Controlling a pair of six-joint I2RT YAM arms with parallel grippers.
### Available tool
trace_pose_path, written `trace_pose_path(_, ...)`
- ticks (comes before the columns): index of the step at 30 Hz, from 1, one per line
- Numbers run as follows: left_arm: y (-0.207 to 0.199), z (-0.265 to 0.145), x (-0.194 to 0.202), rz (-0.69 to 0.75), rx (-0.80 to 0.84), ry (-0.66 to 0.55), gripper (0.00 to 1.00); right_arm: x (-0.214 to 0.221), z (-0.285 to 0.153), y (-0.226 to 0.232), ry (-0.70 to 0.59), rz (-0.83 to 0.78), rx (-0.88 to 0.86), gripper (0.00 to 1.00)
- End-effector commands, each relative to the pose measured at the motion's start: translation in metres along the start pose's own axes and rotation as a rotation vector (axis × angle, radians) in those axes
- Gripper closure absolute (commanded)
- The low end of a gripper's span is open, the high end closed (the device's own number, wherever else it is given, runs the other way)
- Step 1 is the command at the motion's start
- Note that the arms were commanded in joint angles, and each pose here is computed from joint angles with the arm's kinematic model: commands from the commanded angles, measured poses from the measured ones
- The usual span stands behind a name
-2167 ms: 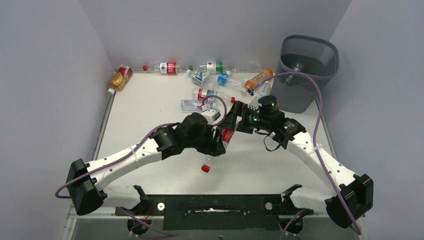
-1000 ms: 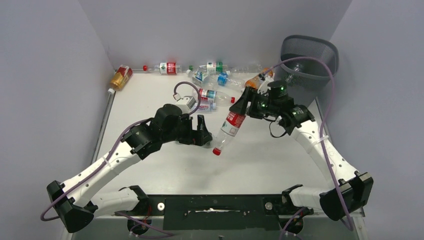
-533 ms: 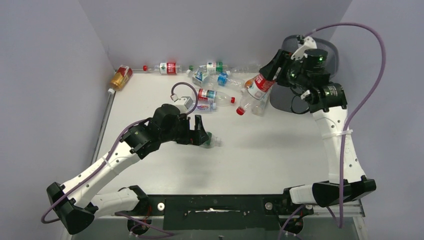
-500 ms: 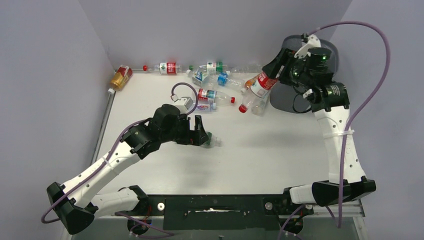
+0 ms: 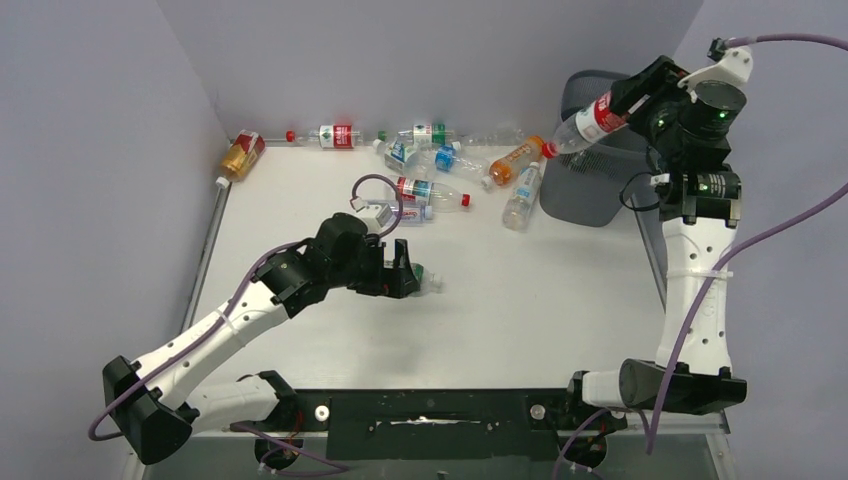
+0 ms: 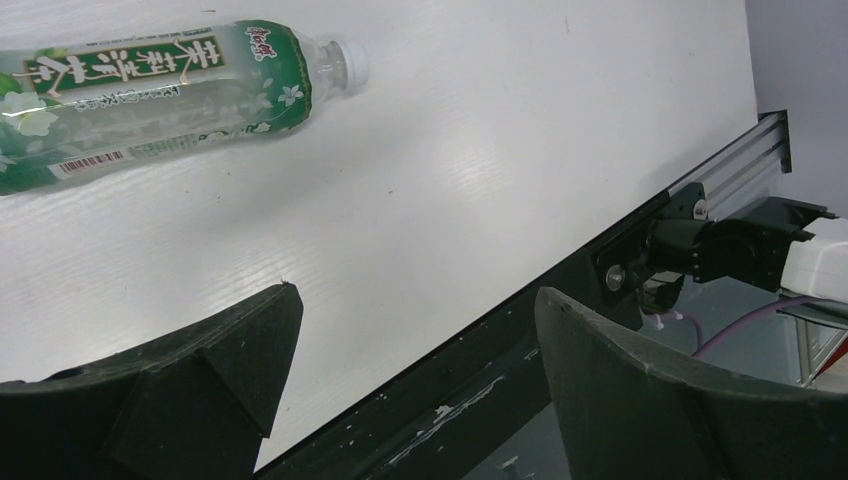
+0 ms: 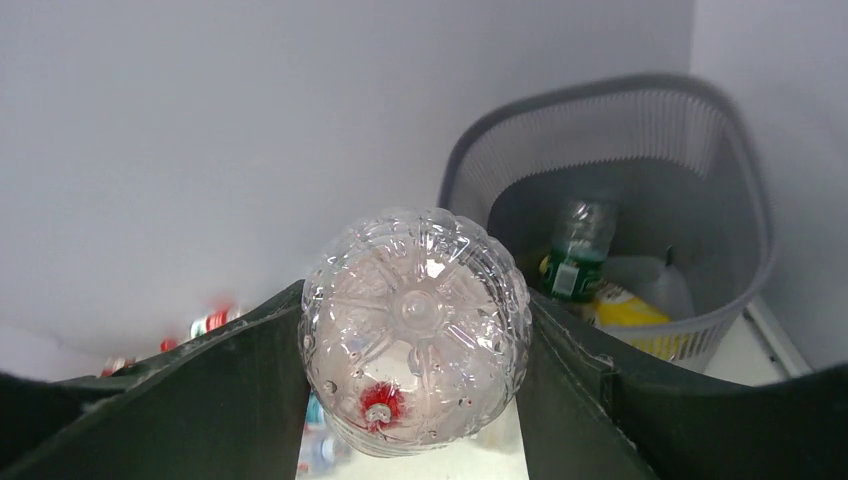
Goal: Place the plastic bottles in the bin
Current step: Place the plastic bottle in the trash bin.
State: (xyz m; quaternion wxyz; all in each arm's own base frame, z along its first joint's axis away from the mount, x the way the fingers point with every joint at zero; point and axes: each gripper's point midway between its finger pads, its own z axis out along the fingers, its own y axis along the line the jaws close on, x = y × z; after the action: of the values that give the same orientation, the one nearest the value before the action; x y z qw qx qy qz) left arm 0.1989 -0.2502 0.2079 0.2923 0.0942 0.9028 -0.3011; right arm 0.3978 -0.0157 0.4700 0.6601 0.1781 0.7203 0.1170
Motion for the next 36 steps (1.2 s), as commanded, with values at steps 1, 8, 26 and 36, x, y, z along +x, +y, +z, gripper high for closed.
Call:
trace_pose_path(1, -0.007, 0.002, -0.010, 0.025, 0.041, -0.034, 0.12, -0.079, -0.010, -0.004, -0.273, 0.037, 0.007, 0.38)
trace_pose_path(8, -0.001, 0.008, -0.006, 0.029, 0.031, -0.021, 0.12, -0.099, 0.009, -0.036, -0.385, 0.054, 0.084, 0.38)
trace_pose_path(26, 0.021, 0.021, -0.002, 0.019, -0.017, 0.019, 0.12, -0.035, 0.108, -0.071, -0.120, 0.054, 0.091, 0.02)
trace_pose_path(36, 0.032, 0.028, -0.003, -0.048, -0.057, 0.038, 0.11, -0.019, 0.060, -0.029, -0.062, 0.027, 0.015, 0.00)
